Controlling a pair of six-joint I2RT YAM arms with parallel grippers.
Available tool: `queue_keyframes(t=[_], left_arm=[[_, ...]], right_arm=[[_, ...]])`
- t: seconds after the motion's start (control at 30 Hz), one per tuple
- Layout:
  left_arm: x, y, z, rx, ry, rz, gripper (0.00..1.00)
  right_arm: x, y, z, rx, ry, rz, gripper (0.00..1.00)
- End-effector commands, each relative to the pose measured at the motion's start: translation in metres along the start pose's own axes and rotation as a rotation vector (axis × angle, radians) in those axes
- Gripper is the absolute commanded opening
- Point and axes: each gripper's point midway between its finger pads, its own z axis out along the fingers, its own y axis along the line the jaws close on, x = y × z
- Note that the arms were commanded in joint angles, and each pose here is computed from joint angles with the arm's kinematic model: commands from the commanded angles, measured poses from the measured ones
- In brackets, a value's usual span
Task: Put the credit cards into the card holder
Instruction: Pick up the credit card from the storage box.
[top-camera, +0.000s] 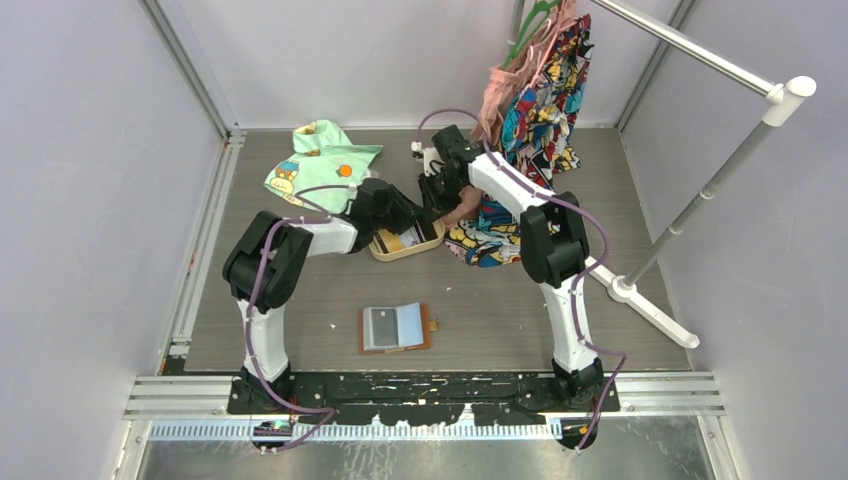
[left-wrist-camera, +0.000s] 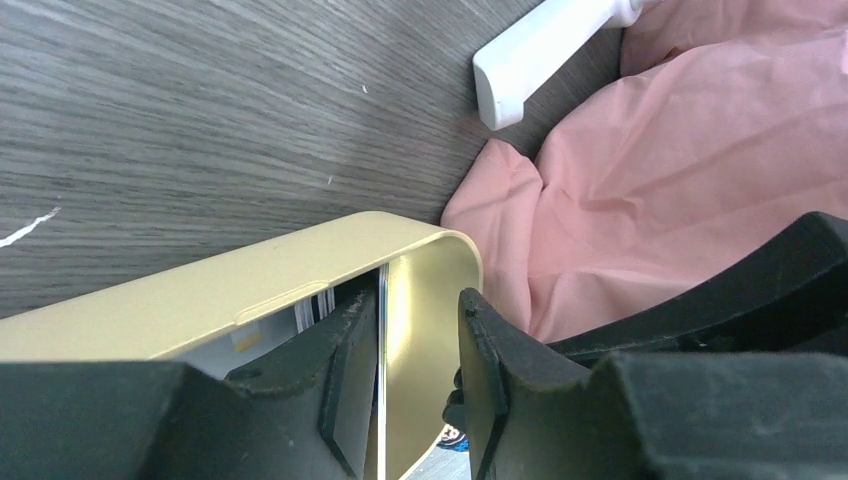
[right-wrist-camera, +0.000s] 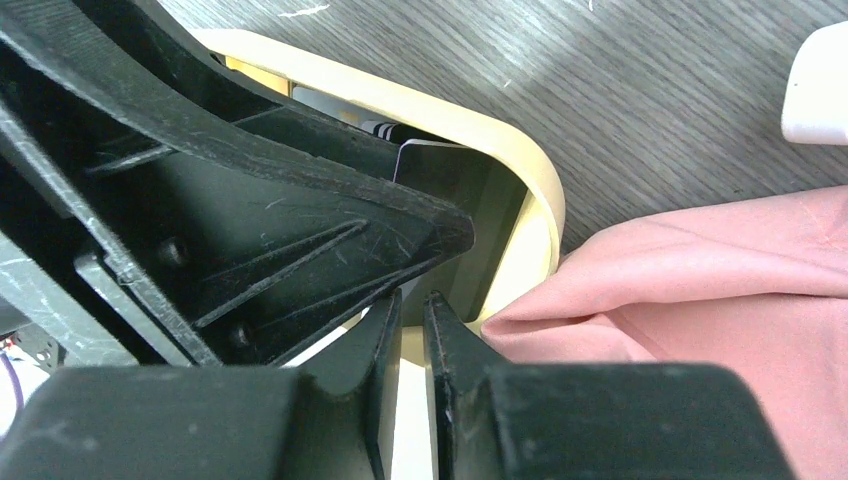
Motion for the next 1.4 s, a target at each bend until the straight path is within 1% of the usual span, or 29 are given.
queue_keyframes(t=[0.0, 0.1, 0.23, 0.27, 0.37, 0.43, 0.53, 0.57, 0.73, 0.83, 0.93, 1.13, 1.23, 1.37], left_arm=[[0.007, -0.015, 0.002, 0.033, 0.032, 0.033, 0.36], [0.014, -0.017, 0.004, 0.021, 0.07, 0.058, 0.36], [0.022, -0.01, 0.007, -0.034, 0.119, 0.107, 0.35], [0.025, -0.009, 0.007, -0.045, 0.129, 0.116, 0.33], [0.029, -0.004, 0.009, -0.063, 0.153, 0.145, 0.2], [0.031, -0.001, 0.011, -0.073, 0.167, 0.162, 0.15], [0.033, -0.001, 0.012, -0.067, 0.182, 0.178, 0.03], [0.033, -0.003, 0.012, -0.06, 0.183, 0.182, 0.0], [0.019, -0.034, -0.009, 0.055, 0.138, 0.185, 0.0], [0.011, -0.046, -0.019, 0.125, 0.147, 0.151, 0.01], [0.009, -0.044, -0.02, 0.139, 0.167, 0.123, 0.06], [0.014, -0.03, -0.013, 0.118, 0.2, 0.101, 0.17], [0.017, -0.024, -0.01, 0.103, 0.214, 0.097, 0.19], [0.017, -0.022, -0.01, 0.099, 0.217, 0.096, 0.19]], right_arm=[[-0.025, 0.023, -0.037, -0.042, -0.109, -0.057, 0.2], [-0.029, 0.029, -0.048, -0.051, -0.135, -0.075, 0.2], [-0.033, 0.038, -0.06, -0.075, -0.162, -0.087, 0.2], [-0.034, 0.039, -0.062, -0.078, -0.166, -0.088, 0.2], [-0.034, 0.041, -0.063, -0.09, -0.168, -0.088, 0.2], [-0.034, 0.043, -0.064, -0.095, -0.169, -0.09, 0.2], [-0.034, 0.045, -0.066, -0.101, -0.172, -0.094, 0.2], [-0.034, 0.044, -0.066, -0.103, -0.173, -0.093, 0.2], [-0.033, 0.049, -0.07, -0.122, -0.176, -0.099, 0.2], [-0.034, 0.051, -0.071, -0.131, -0.179, -0.101, 0.2], [-0.033, 0.051, -0.071, -0.134, -0.176, -0.099, 0.2], [-0.034, 0.052, -0.072, -0.136, -0.179, -0.098, 0.2], [-0.034, 0.052, -0.072, -0.137, -0.181, -0.1, 0.21], [-0.035, 0.053, -0.074, -0.136, -0.184, -0.1, 0.21]])
